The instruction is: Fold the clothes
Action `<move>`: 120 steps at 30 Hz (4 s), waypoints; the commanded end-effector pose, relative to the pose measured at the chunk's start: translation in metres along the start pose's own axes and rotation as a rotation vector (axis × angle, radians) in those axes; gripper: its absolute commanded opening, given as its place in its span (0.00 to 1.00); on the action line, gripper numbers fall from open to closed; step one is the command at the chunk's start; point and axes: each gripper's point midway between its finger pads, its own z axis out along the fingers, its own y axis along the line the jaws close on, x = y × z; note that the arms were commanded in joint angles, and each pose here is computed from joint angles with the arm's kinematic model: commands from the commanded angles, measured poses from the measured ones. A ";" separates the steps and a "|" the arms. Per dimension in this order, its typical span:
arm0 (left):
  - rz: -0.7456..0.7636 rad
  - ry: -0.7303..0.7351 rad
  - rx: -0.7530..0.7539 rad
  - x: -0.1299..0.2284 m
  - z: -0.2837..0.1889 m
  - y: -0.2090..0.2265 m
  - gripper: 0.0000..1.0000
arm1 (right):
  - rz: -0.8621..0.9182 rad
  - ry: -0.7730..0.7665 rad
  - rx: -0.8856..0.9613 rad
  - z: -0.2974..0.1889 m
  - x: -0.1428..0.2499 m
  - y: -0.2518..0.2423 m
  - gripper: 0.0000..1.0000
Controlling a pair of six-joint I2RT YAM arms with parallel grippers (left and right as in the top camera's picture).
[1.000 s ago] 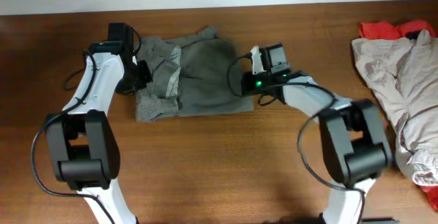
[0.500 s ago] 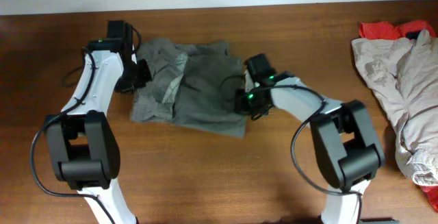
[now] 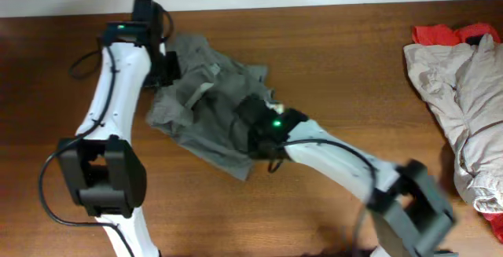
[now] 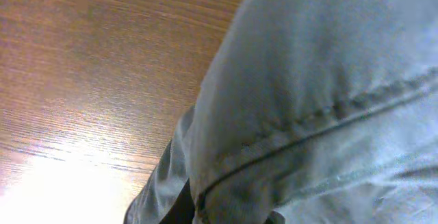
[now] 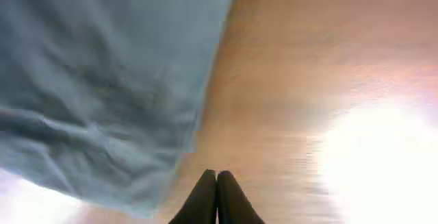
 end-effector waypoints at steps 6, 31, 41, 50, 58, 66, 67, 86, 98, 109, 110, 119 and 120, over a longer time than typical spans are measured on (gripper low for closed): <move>0.156 -0.122 -0.198 0.004 -0.016 -0.047 0.01 | 0.033 -0.369 0.021 -0.108 -0.045 -0.031 0.09; 0.463 -0.203 -0.461 0.088 0.010 -0.153 0.00 | 0.172 -0.952 -0.288 -0.341 0.005 -0.128 0.09; 0.531 -0.274 -0.469 0.119 0.000 -0.189 0.00 | 0.185 -0.977 -0.302 -0.349 0.012 -0.137 0.11; 0.741 -0.234 -0.619 0.165 0.038 -0.205 0.01 | 0.182 -0.970 -0.296 -0.347 0.013 -0.138 0.12; 0.942 -0.261 -0.757 0.190 0.044 -0.214 0.05 | 0.181 -0.968 -0.293 -0.347 0.013 -0.138 0.14; 1.034 -0.298 -0.771 0.215 0.033 -0.229 0.06 | 0.180 -0.966 -0.292 -0.346 0.013 -0.138 0.17; 1.042 -0.305 -0.768 0.218 0.032 -0.232 0.06 | 0.180 -0.966 -0.292 -0.346 0.013 -0.138 0.17; 0.984 -0.290 -0.682 0.236 0.016 -0.246 0.67 | 0.188 -0.953 -0.221 -0.338 0.013 -0.147 0.31; 0.825 -0.312 -0.601 0.186 -0.046 -0.252 0.68 | 0.244 -0.961 -0.187 -0.337 0.013 -0.157 0.38; 0.703 -0.262 -0.654 0.132 -0.037 -0.212 0.76 | 0.275 -0.950 -0.234 -0.340 0.013 -0.152 0.39; 0.685 -0.250 -0.651 0.128 -0.035 -0.207 0.76 | 0.271 -0.945 -0.241 -0.340 0.014 -0.151 0.39; 0.575 -0.213 -0.513 0.103 -0.066 -0.187 0.83 | 0.234 -0.868 -0.188 -0.318 0.007 -0.139 0.49; 0.573 -0.228 -0.497 0.100 -0.073 -0.188 0.86 | 0.240 -0.858 -0.183 -0.315 0.006 -0.138 0.50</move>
